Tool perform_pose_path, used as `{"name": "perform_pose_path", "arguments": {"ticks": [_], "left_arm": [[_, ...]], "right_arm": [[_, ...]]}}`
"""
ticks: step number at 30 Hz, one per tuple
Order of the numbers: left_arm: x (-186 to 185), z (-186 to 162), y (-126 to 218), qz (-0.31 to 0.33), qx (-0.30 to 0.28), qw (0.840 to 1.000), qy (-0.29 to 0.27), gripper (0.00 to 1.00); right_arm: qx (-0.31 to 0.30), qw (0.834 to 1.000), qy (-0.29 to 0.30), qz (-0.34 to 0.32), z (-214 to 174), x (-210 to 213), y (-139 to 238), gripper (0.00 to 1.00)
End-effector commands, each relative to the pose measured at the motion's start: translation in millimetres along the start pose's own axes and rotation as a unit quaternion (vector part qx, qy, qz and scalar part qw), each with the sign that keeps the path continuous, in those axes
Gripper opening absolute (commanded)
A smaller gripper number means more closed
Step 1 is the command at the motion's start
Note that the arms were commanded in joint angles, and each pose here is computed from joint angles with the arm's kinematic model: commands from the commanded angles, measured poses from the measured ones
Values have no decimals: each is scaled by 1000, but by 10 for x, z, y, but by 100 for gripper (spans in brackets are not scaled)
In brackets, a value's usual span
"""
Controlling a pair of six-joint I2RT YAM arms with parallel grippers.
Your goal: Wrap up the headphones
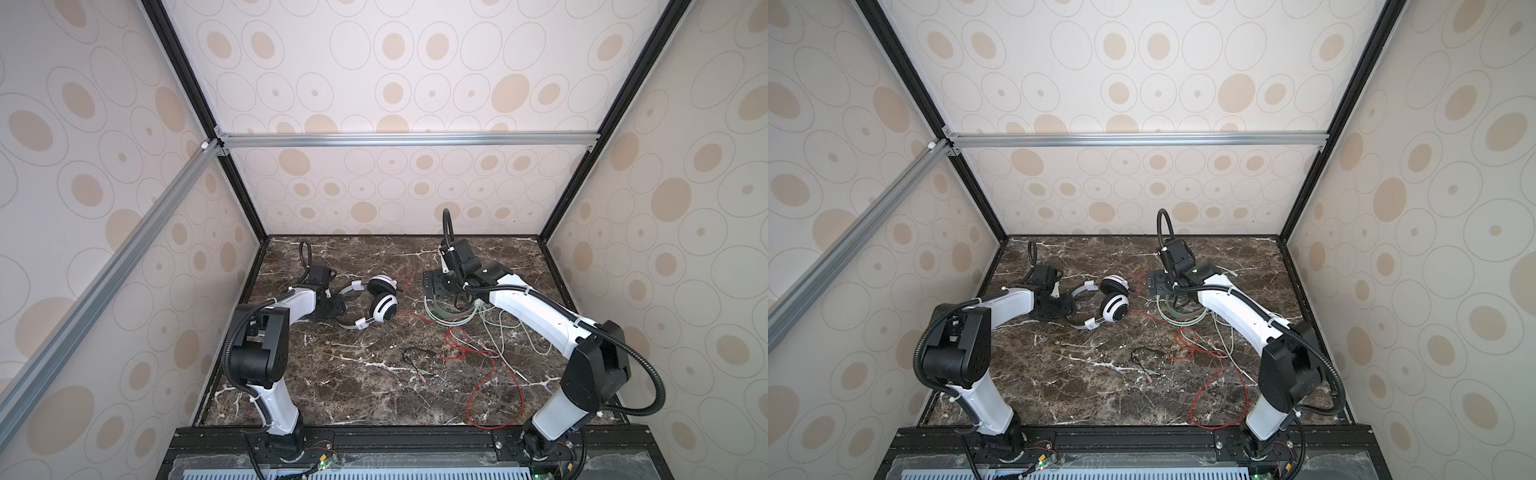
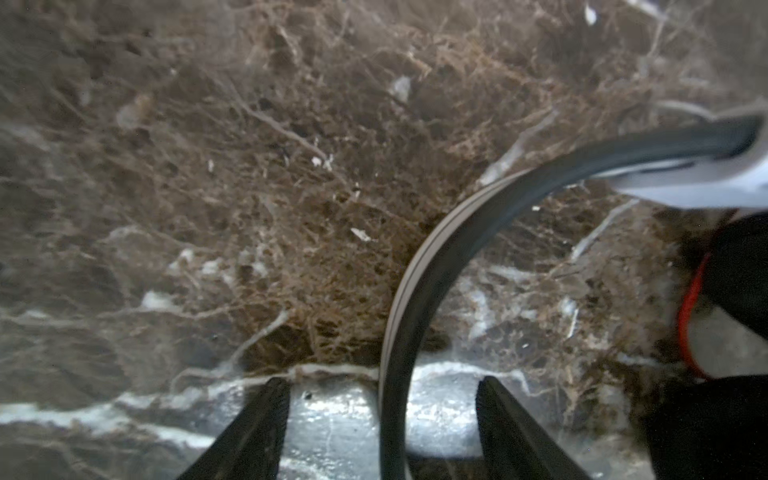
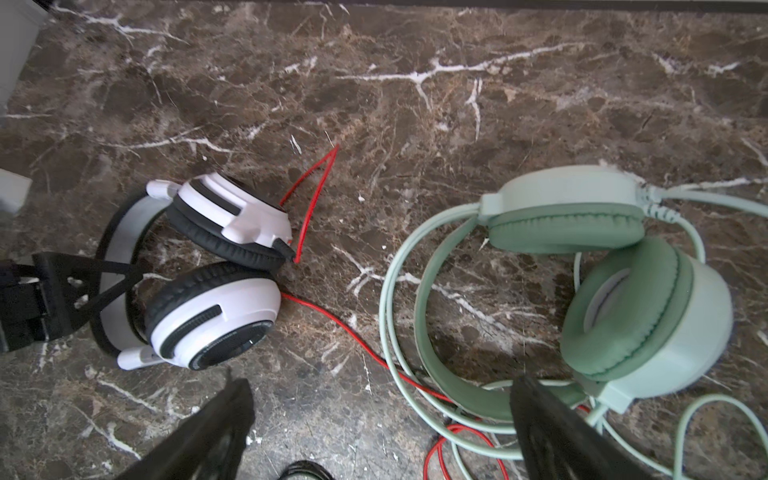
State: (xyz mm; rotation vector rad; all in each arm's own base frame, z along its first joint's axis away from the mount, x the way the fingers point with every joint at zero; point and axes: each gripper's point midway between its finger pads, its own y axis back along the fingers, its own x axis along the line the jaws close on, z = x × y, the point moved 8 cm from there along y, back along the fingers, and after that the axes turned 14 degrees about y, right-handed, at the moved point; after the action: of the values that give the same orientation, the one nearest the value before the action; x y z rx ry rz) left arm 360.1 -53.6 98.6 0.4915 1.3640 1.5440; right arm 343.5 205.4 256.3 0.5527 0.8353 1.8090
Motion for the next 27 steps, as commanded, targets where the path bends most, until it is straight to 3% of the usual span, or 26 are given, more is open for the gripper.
{"name": "perform_pose_path", "arguments": {"ticks": [1,10,14,21,27], "left_arm": [[-28,-1,-134,14,-4,1000,2,62],[-45,28,-276,36,-14,999,-18,26],[-96,133,-177,40,-39,998,-32,0],[-344,470,480,22,-116,991,-61,0],[-570,538,1270,7,-164,981,-99,0]], "right_arm": [[-6,1000,18,-2,89,34,21,99],[-14,999,46,-12,50,-31,288,99],[-63,993,98,19,111,4,533,96],[-211,951,204,99,195,121,781,100],[-272,929,209,141,265,-82,809,100]]}}
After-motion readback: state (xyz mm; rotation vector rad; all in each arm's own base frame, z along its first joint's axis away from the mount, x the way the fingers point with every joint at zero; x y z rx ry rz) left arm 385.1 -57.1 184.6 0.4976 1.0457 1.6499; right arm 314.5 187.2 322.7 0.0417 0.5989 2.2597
